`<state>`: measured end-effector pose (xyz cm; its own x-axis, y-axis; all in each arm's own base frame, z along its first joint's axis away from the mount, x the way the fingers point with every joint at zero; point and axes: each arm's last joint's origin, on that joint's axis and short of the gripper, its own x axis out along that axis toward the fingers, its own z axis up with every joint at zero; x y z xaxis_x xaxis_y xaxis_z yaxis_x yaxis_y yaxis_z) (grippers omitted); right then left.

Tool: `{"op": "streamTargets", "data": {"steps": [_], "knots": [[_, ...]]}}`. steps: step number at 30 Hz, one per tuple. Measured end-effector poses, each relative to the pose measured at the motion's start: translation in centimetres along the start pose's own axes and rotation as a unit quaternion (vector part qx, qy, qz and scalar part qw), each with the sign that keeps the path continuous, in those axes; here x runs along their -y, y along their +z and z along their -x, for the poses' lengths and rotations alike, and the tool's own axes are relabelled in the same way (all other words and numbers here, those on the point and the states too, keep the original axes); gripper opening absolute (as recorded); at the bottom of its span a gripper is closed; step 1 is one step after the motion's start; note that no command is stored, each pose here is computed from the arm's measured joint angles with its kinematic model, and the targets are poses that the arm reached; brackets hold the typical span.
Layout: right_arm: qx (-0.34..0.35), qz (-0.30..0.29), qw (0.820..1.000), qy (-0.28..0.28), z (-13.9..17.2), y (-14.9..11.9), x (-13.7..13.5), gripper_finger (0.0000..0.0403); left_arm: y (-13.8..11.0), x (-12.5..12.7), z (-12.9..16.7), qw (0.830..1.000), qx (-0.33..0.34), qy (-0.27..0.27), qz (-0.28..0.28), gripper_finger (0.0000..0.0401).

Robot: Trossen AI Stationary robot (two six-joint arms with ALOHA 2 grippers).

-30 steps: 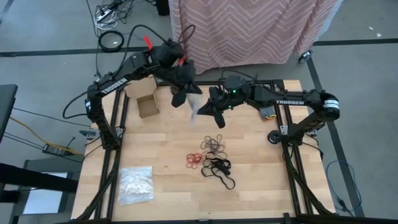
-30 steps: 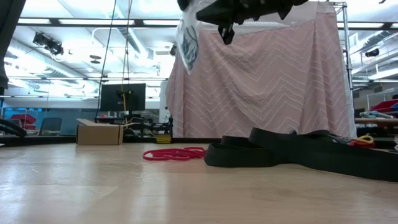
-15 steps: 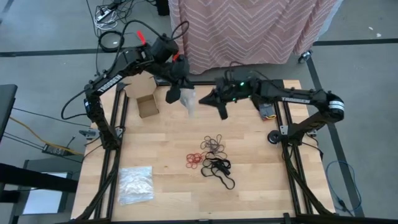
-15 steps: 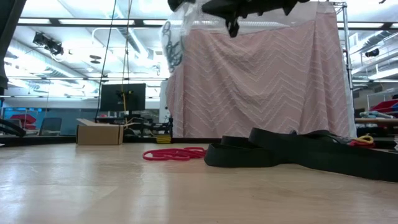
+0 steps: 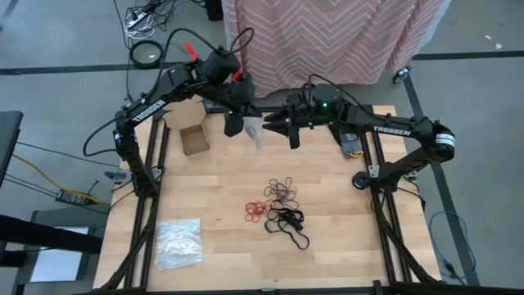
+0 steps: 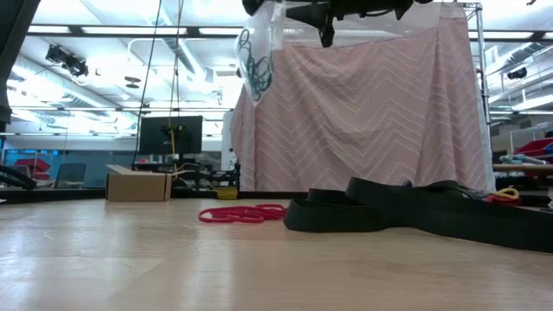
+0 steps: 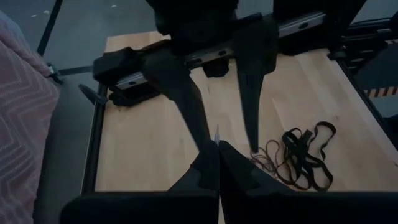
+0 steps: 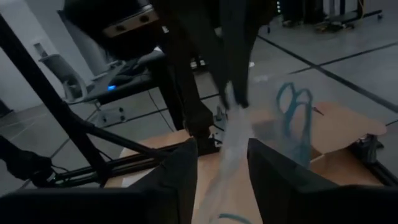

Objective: Sort rubber bands
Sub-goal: Close the transparent zip bag

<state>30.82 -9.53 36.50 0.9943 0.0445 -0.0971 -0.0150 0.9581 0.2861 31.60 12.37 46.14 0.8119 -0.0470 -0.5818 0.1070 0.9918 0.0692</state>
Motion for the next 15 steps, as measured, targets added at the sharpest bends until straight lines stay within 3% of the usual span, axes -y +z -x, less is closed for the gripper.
{"op": "streamTargets", "data": {"steps": [6, 12, 15], "knots": [[-0.001, -0.005, 1.0, 0.0, 0.01, -0.01, 0.07, 0.0089, 0.0, -0.15, -0.41, 1.0, 0.001, -0.004, 0.0, 0.0], [-0.006, -0.006, 1.0, -0.002, 0.04, -0.09, 0.17, 0.0018, 0.11, -0.17, -0.41, 1.0, 0.006, -0.002, -0.002, 0.0], [-0.009, -0.002, 1.0, -0.002, 0.04, -0.16, 0.18, 0.001, 0.11, -0.16, -0.42, 1.0, 0.006, -0.003, -0.002, 0.0]]}}
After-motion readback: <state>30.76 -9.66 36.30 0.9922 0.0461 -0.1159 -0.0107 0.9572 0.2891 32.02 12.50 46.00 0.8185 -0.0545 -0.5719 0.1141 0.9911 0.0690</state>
